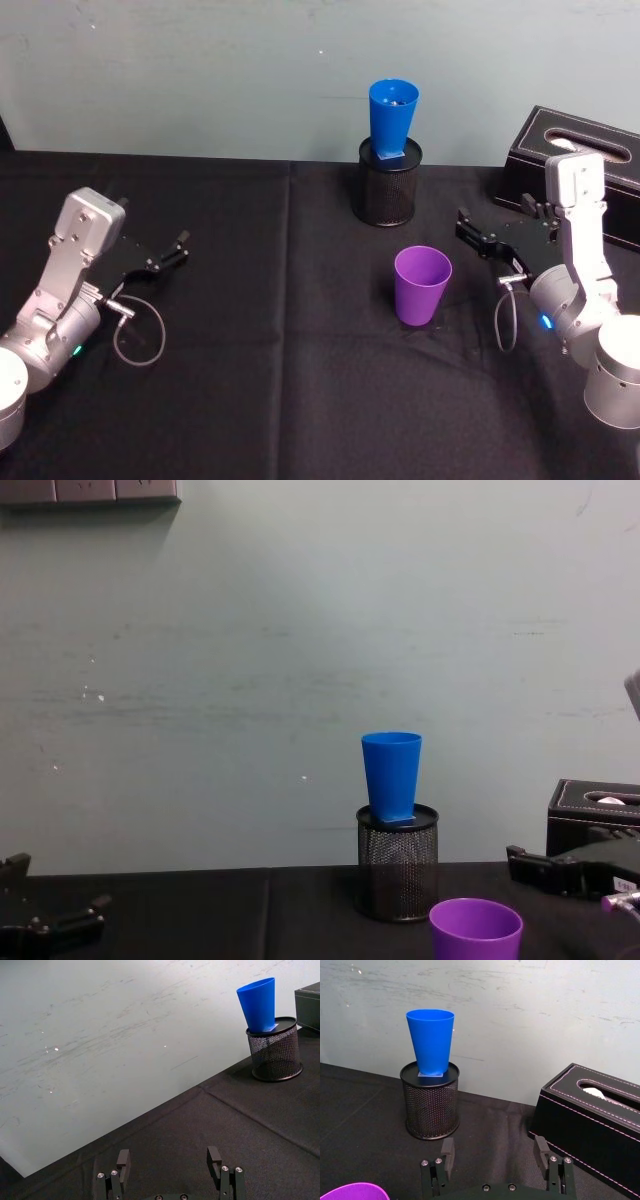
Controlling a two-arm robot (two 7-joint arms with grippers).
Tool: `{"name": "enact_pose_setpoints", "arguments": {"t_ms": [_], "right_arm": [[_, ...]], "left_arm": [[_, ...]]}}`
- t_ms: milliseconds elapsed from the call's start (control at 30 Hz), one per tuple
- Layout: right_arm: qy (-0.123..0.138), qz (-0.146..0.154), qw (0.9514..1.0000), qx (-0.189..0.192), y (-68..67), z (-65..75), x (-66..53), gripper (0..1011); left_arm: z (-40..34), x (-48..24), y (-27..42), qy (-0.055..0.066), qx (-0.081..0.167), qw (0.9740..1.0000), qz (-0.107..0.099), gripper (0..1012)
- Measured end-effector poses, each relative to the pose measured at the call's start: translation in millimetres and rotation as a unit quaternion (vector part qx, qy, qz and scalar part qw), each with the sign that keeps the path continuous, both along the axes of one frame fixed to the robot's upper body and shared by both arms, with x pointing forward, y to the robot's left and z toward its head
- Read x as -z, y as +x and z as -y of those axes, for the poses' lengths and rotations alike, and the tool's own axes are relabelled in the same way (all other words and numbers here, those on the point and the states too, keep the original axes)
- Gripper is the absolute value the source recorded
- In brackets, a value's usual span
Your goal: Pick up one cup with a gripper and tap it against the other cup.
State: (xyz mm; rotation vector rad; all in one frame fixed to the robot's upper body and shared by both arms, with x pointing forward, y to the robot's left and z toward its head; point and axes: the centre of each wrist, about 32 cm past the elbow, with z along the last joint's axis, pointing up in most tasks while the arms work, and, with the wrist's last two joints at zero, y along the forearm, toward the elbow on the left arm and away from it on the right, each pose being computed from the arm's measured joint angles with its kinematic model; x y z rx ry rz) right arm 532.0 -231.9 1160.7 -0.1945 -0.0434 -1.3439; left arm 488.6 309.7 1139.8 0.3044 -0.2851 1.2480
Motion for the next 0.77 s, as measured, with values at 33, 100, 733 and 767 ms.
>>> {"name": "enact_pose_setpoints", "arguments": {"t_ms": [33,100,733,767], "right_arm": [[0.0,0.0,1.0,0.0,0.0,0.0,0.0,1003],[0.0,0.0,1.0,0.0,0.0,0.0,0.0,1003],[0.0,0.0,1.0,0.0,0.0,0.0,0.0,1003],[0.0,0.0,1.0,0.0,0.0,0.0,0.0,1003]], "left_arm": [[0.0,0.0,0.0,0.0,0.0,1.0,0.0,1004],[0.0,0.0,0.0,0.0,0.0,1.0,0.0,1004],[0.0,0.0,0.0,0.0,0.0,1.0,0.0,1005],[0.0,0.0,0.0,0.0,0.0,1.0,0.0,1005]]}}
